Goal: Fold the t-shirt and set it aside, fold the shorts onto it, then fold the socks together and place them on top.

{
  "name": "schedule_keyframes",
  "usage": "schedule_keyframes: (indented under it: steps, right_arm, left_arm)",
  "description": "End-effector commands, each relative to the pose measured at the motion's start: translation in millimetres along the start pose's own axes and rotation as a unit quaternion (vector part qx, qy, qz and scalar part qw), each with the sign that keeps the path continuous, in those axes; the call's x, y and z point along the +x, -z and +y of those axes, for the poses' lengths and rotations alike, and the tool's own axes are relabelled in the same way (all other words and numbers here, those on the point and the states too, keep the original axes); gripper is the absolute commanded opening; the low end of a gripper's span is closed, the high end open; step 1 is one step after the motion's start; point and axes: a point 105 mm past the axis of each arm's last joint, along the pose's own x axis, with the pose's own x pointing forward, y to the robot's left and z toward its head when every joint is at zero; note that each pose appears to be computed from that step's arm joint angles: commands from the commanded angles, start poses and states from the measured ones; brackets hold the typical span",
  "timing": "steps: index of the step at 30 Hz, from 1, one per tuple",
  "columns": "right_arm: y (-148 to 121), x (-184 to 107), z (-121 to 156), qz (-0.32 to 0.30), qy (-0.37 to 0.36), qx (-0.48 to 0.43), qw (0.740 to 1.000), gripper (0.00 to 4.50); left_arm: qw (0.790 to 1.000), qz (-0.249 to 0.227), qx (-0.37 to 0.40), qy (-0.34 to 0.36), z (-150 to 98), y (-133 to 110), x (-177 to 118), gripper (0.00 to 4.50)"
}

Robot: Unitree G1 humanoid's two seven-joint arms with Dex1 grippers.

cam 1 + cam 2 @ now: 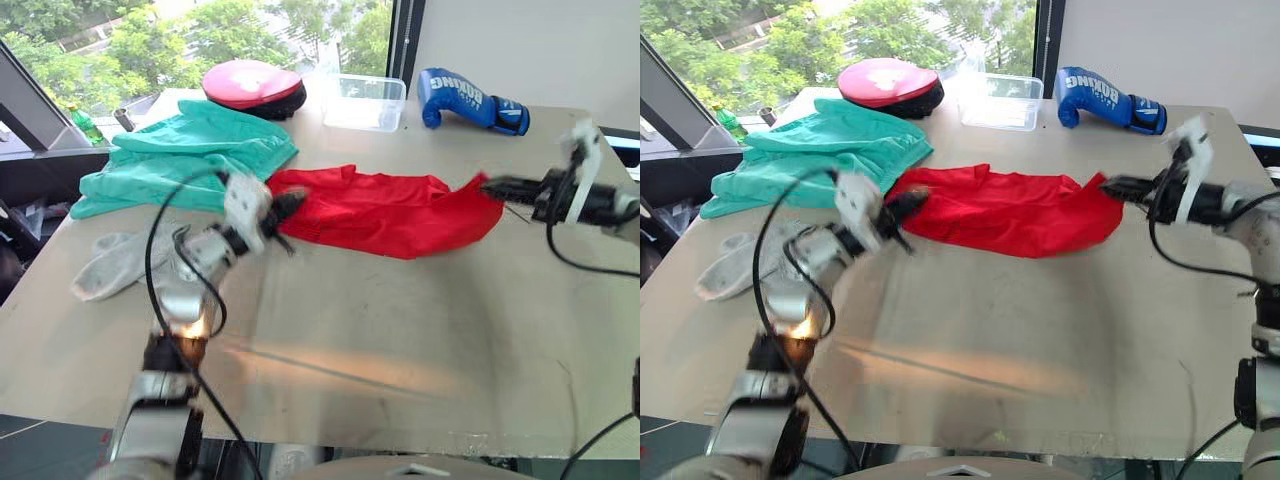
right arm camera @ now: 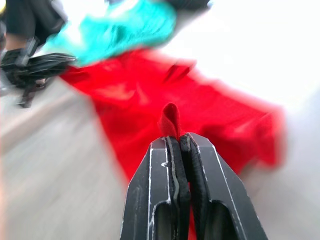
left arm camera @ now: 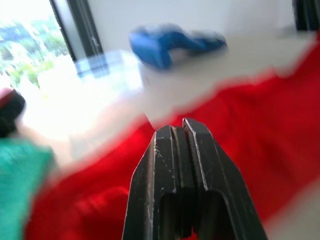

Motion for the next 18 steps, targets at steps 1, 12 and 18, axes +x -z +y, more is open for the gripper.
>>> schedule_keyframes:
  steps: [1,12,18]
  right_arm:
    - [-73.6,-3.5,-31.5,-0.128,0.085,-0.081,0.985,0.08]
    - [-241.5,-62.5,-34.6,-0.423,0.219,-0.163,0.864,0.08]
    - [-231.6,-69.6,-35.3,-0.412,0.181,-0.170,0.877,0.08]
  left_arm:
    - [0.994,-0.093,-0.008,-0.059,41.9,-63.3,31.7,0.00]
    - [0.950,-0.264,0.011,-0.166,99.5,-240.8,52.3,0.00]
    - [0.952,-0.289,0.020,-0.101,89.3,-256.0,48.1,0.00]
